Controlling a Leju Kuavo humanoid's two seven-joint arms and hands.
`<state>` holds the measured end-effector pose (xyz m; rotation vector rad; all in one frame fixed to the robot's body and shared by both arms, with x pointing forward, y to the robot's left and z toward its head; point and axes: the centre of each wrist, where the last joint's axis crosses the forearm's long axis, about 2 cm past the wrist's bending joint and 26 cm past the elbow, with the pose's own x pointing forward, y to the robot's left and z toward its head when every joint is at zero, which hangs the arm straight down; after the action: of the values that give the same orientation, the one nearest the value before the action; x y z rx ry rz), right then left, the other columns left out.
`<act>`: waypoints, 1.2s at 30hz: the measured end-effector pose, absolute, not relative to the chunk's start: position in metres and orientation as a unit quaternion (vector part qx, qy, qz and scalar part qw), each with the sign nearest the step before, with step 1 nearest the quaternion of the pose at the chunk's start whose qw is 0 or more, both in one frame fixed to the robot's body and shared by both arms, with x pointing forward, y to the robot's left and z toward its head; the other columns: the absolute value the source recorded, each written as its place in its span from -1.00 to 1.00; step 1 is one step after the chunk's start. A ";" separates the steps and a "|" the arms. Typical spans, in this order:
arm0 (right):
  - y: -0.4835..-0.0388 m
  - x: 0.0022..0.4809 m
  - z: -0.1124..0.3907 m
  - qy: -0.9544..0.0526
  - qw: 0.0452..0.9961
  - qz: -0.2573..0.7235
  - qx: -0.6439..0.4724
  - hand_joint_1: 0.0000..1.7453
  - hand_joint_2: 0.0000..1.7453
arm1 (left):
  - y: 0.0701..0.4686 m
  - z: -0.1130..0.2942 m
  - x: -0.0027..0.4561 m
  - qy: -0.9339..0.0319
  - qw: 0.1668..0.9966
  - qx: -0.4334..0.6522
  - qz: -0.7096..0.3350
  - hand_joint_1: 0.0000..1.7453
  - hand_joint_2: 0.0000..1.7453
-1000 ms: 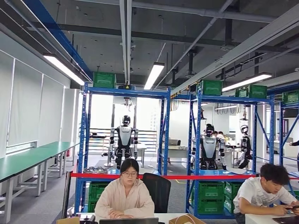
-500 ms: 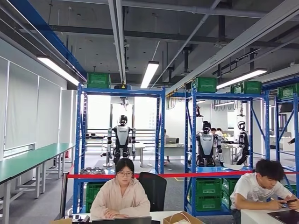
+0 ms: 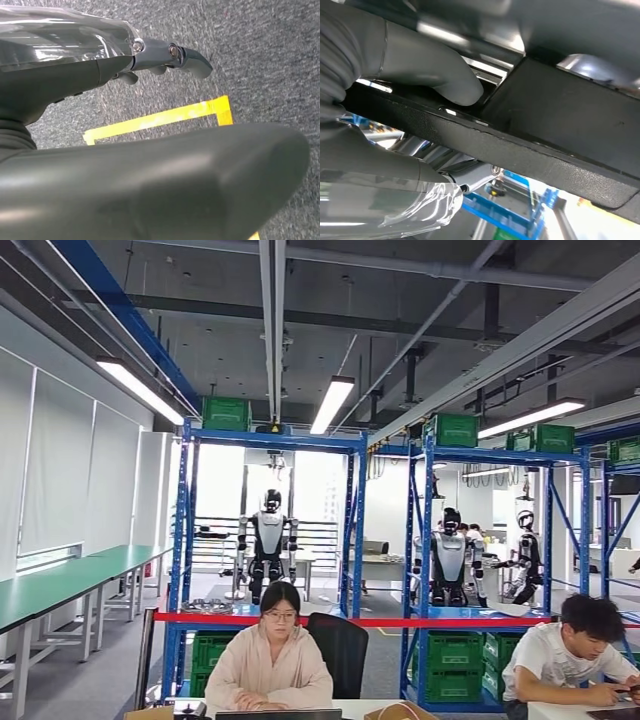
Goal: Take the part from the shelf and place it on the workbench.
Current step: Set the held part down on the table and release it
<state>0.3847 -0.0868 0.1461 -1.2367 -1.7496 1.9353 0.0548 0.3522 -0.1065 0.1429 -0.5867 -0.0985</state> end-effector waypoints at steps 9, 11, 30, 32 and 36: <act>-0.095 0.392 0.151 -0.604 0.159 0.652 -0.430 -1.00 -1.00 | 0.350 -0.106 0.057 -0.291 0.953 0.073 -0.051 -1.00 -1.00; -0.095 0.392 0.150 -0.609 0.164 0.651 -0.423 -1.00 -1.00 | 0.350 -0.106 0.058 -0.292 0.952 0.072 -0.053 -1.00 -1.00; -0.097 0.394 0.164 -0.683 0.133 0.634 -0.337 -1.00 -1.00 | 0.350 -0.104 0.070 -0.304 0.948 0.071 -0.059 -1.00 -1.00; -0.097 0.396 0.171 -0.701 0.126 0.621 -0.327 -1.00 -1.00 | 0.350 -0.104 0.071 -0.305 0.948 0.070 -0.059 -1.00 -1.00; -0.102 0.388 0.177 -0.788 0.192 0.550 -0.201 -1.00 -1.00 | 0.350 -0.104 0.071 -0.305 0.948 0.068 -0.057 -1.00 -1.00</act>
<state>0.3884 -0.1022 0.1773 -0.5631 -2.2131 1.5431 0.0711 0.3495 -0.1043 0.1385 -0.6204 -0.1158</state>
